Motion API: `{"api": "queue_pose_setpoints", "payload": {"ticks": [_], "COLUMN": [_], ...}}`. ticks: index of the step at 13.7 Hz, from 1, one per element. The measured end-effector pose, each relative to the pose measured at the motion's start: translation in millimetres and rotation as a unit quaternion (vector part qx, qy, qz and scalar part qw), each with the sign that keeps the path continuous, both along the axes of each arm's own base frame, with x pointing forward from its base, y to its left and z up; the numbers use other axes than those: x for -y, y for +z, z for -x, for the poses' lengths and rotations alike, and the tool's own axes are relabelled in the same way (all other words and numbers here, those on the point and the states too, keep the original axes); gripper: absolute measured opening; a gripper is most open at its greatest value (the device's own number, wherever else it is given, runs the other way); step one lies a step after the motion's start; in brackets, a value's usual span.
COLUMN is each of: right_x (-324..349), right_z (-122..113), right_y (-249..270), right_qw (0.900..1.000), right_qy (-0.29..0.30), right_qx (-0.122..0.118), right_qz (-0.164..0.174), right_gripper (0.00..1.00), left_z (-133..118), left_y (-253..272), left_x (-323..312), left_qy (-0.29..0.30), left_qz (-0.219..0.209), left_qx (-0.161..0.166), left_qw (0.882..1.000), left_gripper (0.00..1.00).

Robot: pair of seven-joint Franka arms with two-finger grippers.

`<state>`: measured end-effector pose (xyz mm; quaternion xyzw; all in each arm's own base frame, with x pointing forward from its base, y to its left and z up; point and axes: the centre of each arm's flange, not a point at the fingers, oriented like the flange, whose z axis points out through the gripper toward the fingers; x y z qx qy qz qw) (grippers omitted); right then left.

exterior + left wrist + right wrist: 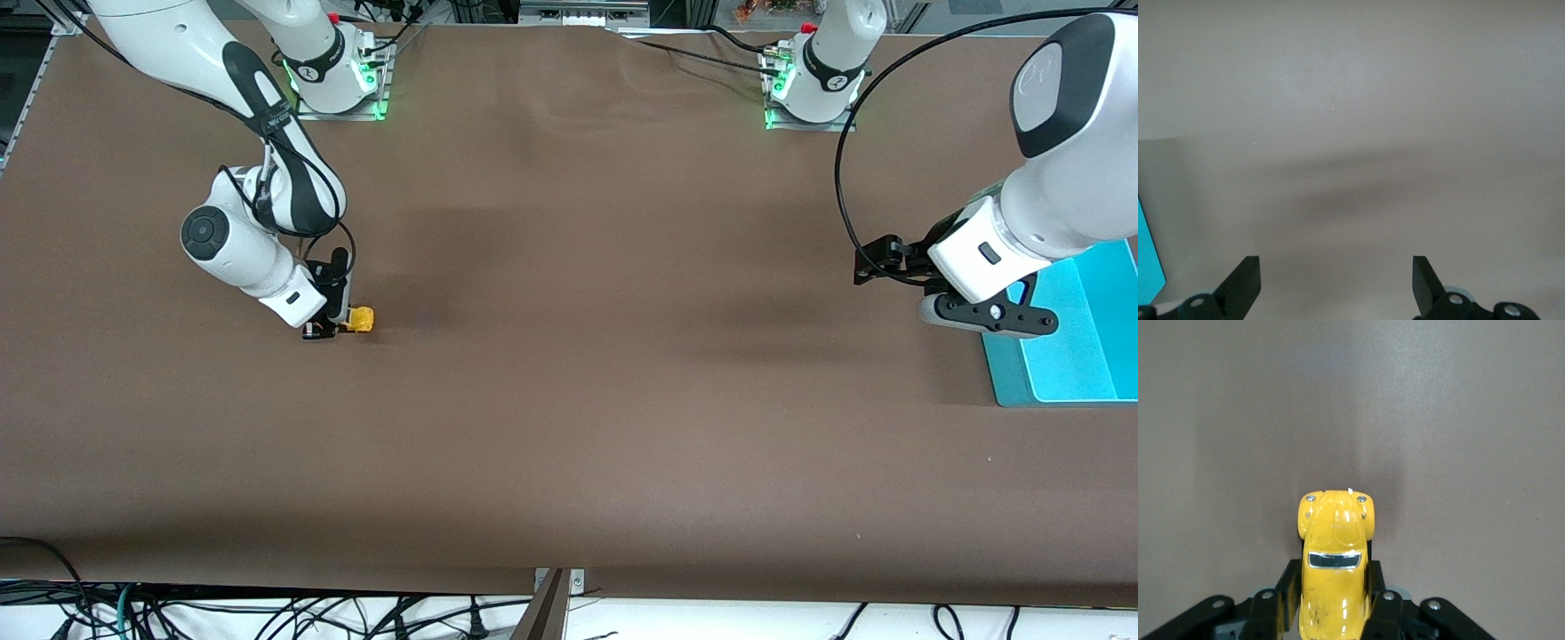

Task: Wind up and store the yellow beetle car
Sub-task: 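Drag the held car backward along the table with the right gripper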

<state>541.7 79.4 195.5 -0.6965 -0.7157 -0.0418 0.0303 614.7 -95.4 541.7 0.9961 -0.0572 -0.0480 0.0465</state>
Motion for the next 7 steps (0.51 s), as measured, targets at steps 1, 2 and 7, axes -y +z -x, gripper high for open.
{"api": "queue_pose_setpoints", "payload": {"ticks": [1, 2, 7], "right_x": [1, 4, 73], "right_z": [0, 1, -2], "right_y": [0, 0, 0], "right_qw": [1.000, 1.000, 1.000], "right_qy": [0.006, 0.011, 0.019], "right_qx": [0.001, 0.002, 0.008], "right_qz": [0.000, 0.002, 0.017], "right_gripper": [0.44, 0.44, 0.44], "left_z": [0, 0, 0], "left_y": [0, 0, 0], "left_x": [0, 0, 1], "left_qy": [0.000, 0.000, 0.000], "left_qz": [0.000, 0.000, 0.000], "left_qx": [0.000, 0.000, 0.000], "left_qw": [1.000, 1.000, 1.000], "left_gripper": [1.00, 1.00, 1.00]}}
